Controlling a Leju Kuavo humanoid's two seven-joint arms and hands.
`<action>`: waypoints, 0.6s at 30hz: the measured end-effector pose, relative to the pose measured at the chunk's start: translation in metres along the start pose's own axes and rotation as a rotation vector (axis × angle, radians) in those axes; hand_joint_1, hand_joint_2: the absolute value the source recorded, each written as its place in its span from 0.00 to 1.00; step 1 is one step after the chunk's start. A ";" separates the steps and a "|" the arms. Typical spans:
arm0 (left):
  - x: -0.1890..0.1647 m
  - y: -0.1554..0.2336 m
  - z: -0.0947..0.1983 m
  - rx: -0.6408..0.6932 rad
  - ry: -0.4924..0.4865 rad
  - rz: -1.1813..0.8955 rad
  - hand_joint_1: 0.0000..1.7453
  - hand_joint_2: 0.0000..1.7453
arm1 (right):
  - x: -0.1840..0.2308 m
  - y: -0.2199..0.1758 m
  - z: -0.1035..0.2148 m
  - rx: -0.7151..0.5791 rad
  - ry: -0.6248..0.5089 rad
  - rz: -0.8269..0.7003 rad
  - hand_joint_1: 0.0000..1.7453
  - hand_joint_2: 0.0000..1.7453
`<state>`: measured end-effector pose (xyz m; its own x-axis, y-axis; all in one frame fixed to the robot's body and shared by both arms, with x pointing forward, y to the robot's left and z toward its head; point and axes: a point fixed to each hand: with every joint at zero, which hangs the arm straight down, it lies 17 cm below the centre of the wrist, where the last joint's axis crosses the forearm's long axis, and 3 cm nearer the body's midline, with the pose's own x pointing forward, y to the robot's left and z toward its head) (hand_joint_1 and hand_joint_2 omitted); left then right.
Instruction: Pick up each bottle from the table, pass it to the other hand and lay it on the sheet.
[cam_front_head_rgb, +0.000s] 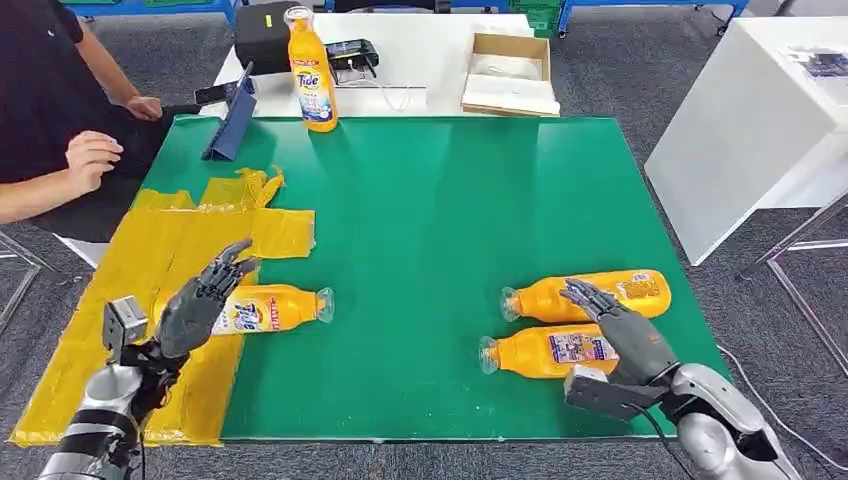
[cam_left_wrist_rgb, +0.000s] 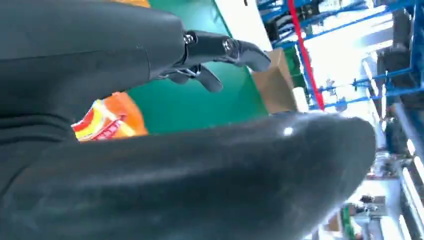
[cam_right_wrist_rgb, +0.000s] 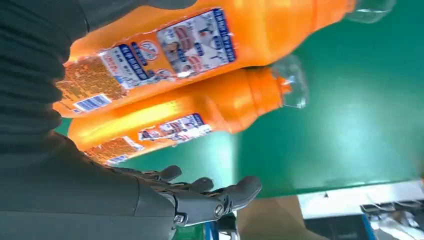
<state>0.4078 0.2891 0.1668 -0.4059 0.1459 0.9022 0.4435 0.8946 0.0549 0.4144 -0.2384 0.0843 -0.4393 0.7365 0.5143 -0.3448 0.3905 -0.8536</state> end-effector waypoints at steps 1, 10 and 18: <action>0.002 0.002 -0.001 0.008 -0.006 0.011 0.00 0.00 | -0.003 0.000 0.001 0.011 0.006 0.000 0.00 1.00; 0.009 0.015 0.000 0.058 -0.032 0.030 0.00 0.00 | -0.031 0.006 0.034 0.090 0.066 0.003 0.00 1.00; 0.012 0.019 -0.002 0.076 -0.044 0.034 0.00 0.00 | -0.040 0.006 0.052 0.124 0.090 0.038 0.00 1.00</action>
<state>0.4126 0.3067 0.1791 -0.4271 0.1938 0.8832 0.3967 0.9179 -0.0096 0.3870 -0.2945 0.0629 -0.3799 0.7981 0.4677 -0.4319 0.2941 -0.8526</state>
